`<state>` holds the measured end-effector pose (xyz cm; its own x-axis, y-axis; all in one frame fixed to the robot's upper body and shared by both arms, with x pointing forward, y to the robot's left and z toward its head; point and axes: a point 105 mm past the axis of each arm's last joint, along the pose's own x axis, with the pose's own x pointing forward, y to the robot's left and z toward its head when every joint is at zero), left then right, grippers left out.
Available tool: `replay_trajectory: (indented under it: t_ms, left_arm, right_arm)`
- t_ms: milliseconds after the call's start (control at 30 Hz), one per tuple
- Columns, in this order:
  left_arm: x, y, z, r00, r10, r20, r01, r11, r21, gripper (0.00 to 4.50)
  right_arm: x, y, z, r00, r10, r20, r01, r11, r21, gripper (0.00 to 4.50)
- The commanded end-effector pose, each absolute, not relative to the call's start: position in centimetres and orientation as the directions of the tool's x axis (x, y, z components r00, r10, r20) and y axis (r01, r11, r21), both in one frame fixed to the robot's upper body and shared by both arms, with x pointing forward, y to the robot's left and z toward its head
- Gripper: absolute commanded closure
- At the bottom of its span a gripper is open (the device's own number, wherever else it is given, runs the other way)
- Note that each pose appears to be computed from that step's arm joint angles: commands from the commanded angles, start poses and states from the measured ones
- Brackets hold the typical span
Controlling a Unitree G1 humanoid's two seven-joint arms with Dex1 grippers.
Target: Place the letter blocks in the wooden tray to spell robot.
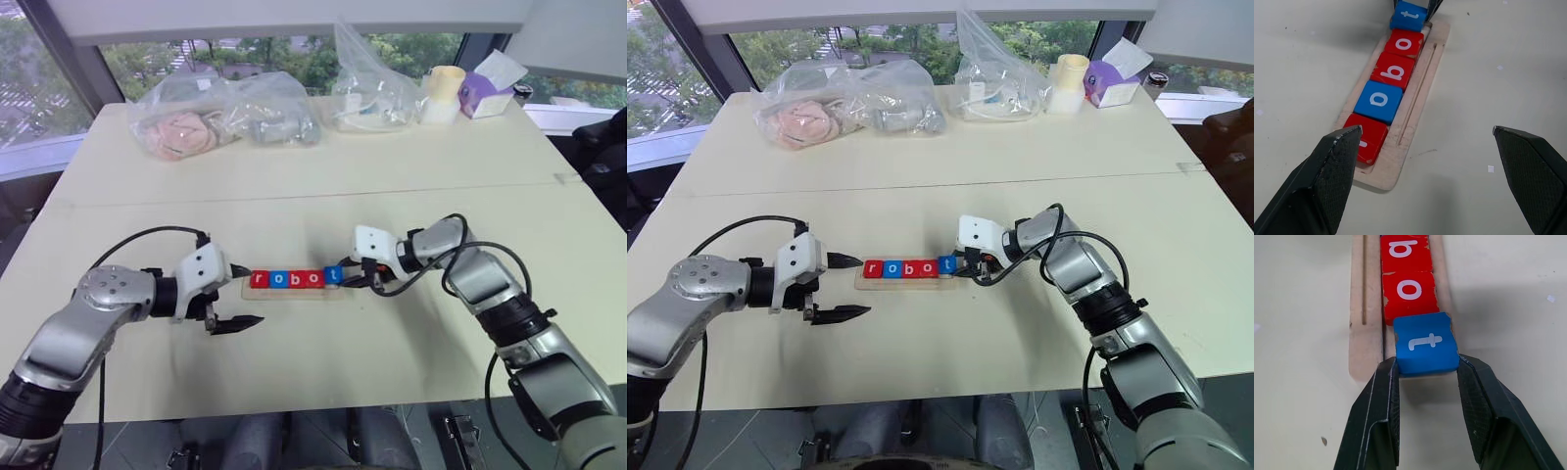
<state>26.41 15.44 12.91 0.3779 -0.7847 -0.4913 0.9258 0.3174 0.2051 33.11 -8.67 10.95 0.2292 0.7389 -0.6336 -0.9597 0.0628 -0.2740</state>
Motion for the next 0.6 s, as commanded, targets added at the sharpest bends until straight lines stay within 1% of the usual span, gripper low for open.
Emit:
replay_trajectory:
  t_ms: [33,267,433,600]
  left_arm:
    - [26.6,15.5,13.6,0.387,-0.786,-0.481,0.921,0.307,0.240,0.00]
    - [26.8,15.2,13.5,0.384,-0.792,-0.474,0.922,0.301,0.243,0.00]
    - [26.9,15.1,13.5,0.384,-0.793,-0.472,0.922,0.302,0.244,0.00]
    - [27.0,14.9,13.4,0.384,-0.795,-0.469,0.922,0.302,0.243,0.00]
  right_arm:
    - [32.2,-7.9,11.7,0.204,0.763,-0.613,-0.960,0.034,-0.278,3.39]
    - [31.9,-7.8,11.6,0.209,0.764,-0.610,-0.961,0.044,-0.274,3.39]
    - [32.4,-7.7,11.3,0.238,0.759,-0.606,-0.956,0.074,-0.283,3.39]
    - [32.9,-7.5,12.0,0.273,0.767,-0.581,-0.945,0.098,-0.313,0.84]
